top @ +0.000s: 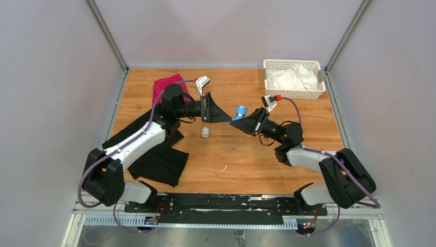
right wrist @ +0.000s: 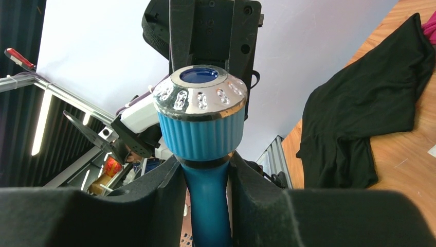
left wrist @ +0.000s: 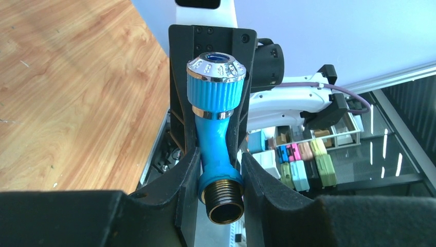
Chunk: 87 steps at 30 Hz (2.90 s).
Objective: Install the water faucets
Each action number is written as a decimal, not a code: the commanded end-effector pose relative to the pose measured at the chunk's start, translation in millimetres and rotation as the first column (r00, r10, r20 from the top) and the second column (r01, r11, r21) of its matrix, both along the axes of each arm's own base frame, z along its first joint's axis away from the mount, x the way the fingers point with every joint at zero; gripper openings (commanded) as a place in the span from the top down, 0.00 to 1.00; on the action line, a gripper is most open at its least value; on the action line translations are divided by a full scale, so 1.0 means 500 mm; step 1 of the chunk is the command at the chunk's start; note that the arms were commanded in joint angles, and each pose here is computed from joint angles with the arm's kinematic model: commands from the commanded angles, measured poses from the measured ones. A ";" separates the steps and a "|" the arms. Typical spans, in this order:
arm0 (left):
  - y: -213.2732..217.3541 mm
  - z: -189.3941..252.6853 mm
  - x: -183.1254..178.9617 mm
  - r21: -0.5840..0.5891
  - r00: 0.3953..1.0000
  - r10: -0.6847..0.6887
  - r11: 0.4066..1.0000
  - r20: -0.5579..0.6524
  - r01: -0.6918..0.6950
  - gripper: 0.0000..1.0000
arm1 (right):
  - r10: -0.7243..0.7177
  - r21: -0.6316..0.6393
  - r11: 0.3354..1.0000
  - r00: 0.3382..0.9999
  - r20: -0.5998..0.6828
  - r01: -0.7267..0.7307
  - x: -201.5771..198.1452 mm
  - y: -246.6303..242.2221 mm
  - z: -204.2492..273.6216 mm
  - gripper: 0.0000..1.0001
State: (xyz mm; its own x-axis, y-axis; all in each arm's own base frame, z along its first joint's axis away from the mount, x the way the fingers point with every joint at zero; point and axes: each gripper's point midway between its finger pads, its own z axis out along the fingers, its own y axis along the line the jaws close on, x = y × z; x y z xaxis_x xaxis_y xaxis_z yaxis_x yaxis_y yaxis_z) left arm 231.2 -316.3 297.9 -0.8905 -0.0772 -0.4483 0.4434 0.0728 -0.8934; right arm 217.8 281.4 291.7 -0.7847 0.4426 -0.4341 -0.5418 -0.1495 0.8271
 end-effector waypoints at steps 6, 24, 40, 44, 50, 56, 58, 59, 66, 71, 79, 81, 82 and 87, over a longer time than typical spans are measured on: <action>0.004 -0.017 -0.003 0.013 1.000 0.003 1.000 -0.006 -0.003 1.00 | 0.011 0.058 0.998 0.992 0.127 -0.019 -0.017 0.001 0.060 0.72; 0.006 -0.014 -0.008 0.010 1.000 -0.003 1.000 -0.003 0.003 1.00 | -0.017 0.071 0.997 0.993 0.121 0.008 -0.007 -0.002 0.059 0.60; 0.008 -0.012 -0.013 0.008 1.000 -0.007 1.000 0.003 0.007 1.00 | -0.026 0.070 0.997 0.995 0.101 0.019 0.000 -0.002 0.049 0.94; 0.012 -0.011 -0.020 0.006 1.000 -0.013 1.000 0.011 0.013 1.00 | -0.037 0.065 0.997 0.995 0.094 0.031 0.002 -0.005 0.042 1.00; 0.021 -0.010 -0.021 0.004 1.000 -0.008 1.000 0.018 0.008 0.98 | -0.063 0.046 0.997 0.994 0.091 0.059 -0.003 -0.017 0.027 1.00; 0.022 -0.021 -0.011 0.010 1.000 -0.001 1.000 -0.014 0.001 0.17 | -0.075 -0.007 0.997 0.993 0.090 0.076 -0.001 -0.018 0.019 1.00; 0.032 -0.015 -0.002 0.006 1.000 0.017 1.000 -0.019 -0.017 0.01 | -0.105 -0.072 0.991 0.993 0.054 0.109 0.009 -0.026 0.000 1.00; 0.040 -0.009 0.003 0.000 0.999 0.032 0.999 -0.021 -0.032 0.00 | -0.132 -0.125 0.983 0.991 0.021 0.134 0.018 -0.031 -0.021 1.00; 0.137 -0.106 0.053 0.329 0.970 0.241 0.915 0.023 -0.235 0.00 | -0.319 -0.556 0.763 0.940 0.119 0.329 0.014 -0.121 -0.113 1.00; 0.260 -0.242 0.084 0.769 0.911 0.334 0.507 0.242 -0.390 0.00 | -0.440 -0.802 0.407 0.864 0.247 0.437 0.007 -0.255 -0.164 1.00; 0.271 -0.365 0.109 0.888 0.889 0.197 0.130 0.412 -0.441 0.00 | -0.391 -0.847 0.344 0.882 0.264 0.406 0.013 -0.263 -0.173 1.00; 0.270 -0.377 0.130 0.877 0.863 0.242 0.081 0.444 -0.474 0.00 | -0.382 -0.839 0.362 0.886 0.263 0.405 0.015 -0.254 -0.171 1.00; 0.267 -0.381 0.139 0.869 0.851 0.256 0.072 0.458 -0.489 0.00 | -0.381 -0.836 0.366 0.885 0.267 0.410 0.016 -0.253 -0.168 1.00; 0.221 -0.406 0.176 0.859 0.850 0.269 0.124 0.453 -0.497 0.02 | -0.384 -0.817 0.364 0.871 0.306 0.447 0.019 -0.258 -0.152 1.00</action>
State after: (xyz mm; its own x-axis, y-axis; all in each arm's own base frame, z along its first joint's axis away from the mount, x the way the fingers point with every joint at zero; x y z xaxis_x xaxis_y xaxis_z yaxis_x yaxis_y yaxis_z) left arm 290.5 -191.6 82.3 -0.8430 0.2154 -0.4929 0.2177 0.9745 0.0535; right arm 224.6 157.9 202.6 -0.6222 0.1025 -0.7762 -0.3510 0.8496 0.3936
